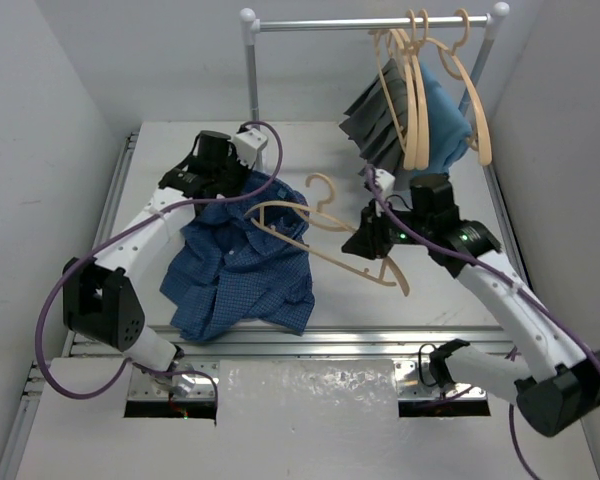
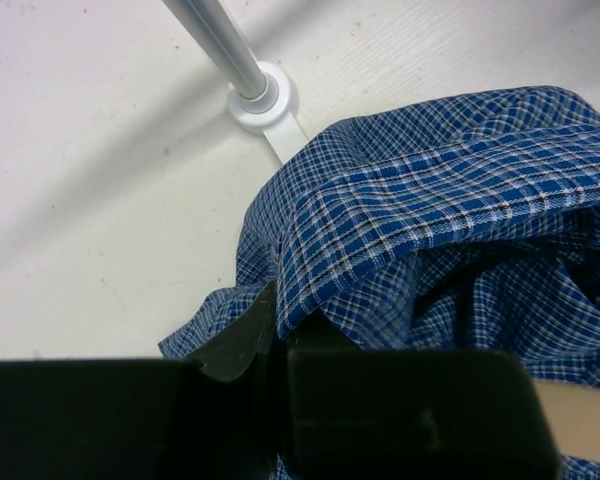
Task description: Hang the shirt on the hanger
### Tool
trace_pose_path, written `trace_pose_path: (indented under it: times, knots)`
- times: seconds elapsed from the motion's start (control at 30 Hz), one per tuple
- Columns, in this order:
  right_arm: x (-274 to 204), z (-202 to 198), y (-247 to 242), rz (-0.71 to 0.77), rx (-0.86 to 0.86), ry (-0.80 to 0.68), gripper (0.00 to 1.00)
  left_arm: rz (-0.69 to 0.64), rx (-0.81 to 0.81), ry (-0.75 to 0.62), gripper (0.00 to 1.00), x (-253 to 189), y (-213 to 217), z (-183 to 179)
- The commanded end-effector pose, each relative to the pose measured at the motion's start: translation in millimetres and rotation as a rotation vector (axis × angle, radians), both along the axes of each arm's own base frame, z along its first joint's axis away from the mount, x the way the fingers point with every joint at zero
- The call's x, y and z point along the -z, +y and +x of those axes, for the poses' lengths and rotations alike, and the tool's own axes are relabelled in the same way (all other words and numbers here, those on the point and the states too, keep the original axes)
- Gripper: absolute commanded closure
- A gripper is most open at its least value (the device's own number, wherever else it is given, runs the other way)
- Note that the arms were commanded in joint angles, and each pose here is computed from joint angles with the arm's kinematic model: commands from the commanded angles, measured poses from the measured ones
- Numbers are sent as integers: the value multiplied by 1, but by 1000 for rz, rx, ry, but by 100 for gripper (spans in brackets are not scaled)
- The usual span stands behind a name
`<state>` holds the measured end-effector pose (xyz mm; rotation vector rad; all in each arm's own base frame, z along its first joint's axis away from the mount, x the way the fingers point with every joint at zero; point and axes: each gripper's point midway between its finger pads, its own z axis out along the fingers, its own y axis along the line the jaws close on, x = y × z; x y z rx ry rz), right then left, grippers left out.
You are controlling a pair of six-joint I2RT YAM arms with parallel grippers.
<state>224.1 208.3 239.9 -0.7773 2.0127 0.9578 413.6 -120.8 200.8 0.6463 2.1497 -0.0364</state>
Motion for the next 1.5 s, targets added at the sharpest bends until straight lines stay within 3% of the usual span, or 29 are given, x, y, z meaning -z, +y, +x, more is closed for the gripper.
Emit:
trace_pose_path:
  times: [0.0,0.2,0.43,0.6,0.7,1.1,1.23,1.4,1.47]
  knots:
    - [-24,25,35,-19,-49,-141,100,-37,30,-95,100,-42,-1,-4]
    - [-18,64,48,-121,7,-208,100,-34,64,-95,100,-51,-1,-19]
    - [-41,89,58,-116,45,-378,100,-38,114,-72,100,-57,-3,-36]
    - [-53,54,94,-9,-287,-541,100,-91,182,-109,100,-83,-16,-42]
    - [-49,50,94,11,-317,-624,100,-122,206,-162,100,-110,-21,-44]
    - [-39,54,112,33,-422,-635,100,-200,414,-263,94,-176,-51,-85]
    - [-34,55,116,39,-437,-619,100,-217,482,-234,93,-178,-60,-100]
    - [-4,51,119,52,-452,-524,100,-192,516,-151,82,-136,-63,-101]
    - [4,51,120,71,-438,-522,100,-160,480,-121,59,-116,-57,-94]
